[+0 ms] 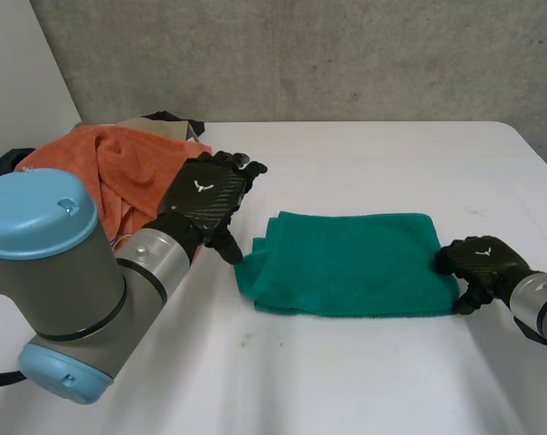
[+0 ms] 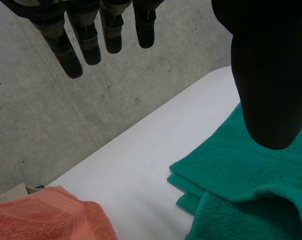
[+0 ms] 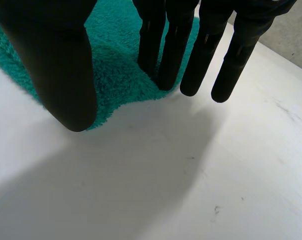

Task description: Fold the laundry.

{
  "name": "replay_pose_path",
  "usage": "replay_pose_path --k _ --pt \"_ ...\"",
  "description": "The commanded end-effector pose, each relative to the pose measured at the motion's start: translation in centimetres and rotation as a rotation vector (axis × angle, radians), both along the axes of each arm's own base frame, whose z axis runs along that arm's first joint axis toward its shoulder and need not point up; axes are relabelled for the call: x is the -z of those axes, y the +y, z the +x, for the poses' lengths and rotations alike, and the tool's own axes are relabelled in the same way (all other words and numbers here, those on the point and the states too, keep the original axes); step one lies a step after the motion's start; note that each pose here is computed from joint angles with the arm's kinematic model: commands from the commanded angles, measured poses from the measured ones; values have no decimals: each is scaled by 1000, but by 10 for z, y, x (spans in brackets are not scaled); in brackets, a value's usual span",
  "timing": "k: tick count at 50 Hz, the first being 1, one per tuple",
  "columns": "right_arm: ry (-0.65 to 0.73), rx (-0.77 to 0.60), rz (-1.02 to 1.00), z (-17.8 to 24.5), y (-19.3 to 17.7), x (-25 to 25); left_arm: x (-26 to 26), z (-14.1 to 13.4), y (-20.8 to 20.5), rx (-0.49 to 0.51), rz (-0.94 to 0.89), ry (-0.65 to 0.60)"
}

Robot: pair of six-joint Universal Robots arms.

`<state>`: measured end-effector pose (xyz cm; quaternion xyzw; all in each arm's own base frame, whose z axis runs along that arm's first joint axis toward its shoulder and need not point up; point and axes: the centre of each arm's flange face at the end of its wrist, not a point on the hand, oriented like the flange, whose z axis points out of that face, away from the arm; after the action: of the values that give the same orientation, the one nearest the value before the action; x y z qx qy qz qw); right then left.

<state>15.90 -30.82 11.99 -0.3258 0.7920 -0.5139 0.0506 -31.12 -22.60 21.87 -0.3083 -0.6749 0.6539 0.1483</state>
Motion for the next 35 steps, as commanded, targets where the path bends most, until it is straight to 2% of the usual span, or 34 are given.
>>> replay_pose_path --k 1,11,17,23,27,31,32,35 --pt "-26 10 11 2 5 -5 0 0 1 1 0 0" --pt "-25 -26 20 14 14 -2 2 1 2 1 8 -5" --pt "-11 -6 -29 12 3 -6 1 1 1 -1 5 -3" --pt "107 51 -190 21 -16 -30 -2 3 2 -4 -1 2" --pt "177 -40 -322 63 -9 -54 -7 5 0 -12 -12 10" --pt "188 -234 -440 120 24 -69 -11 10 -4 -30 -23 16" --pt "176 -333 -478 142 42 -72 -12 11 -5 -35 -24 17" --pt "148 -494 -505 172 74 -67 -14 15 -10 -52 -28 21"
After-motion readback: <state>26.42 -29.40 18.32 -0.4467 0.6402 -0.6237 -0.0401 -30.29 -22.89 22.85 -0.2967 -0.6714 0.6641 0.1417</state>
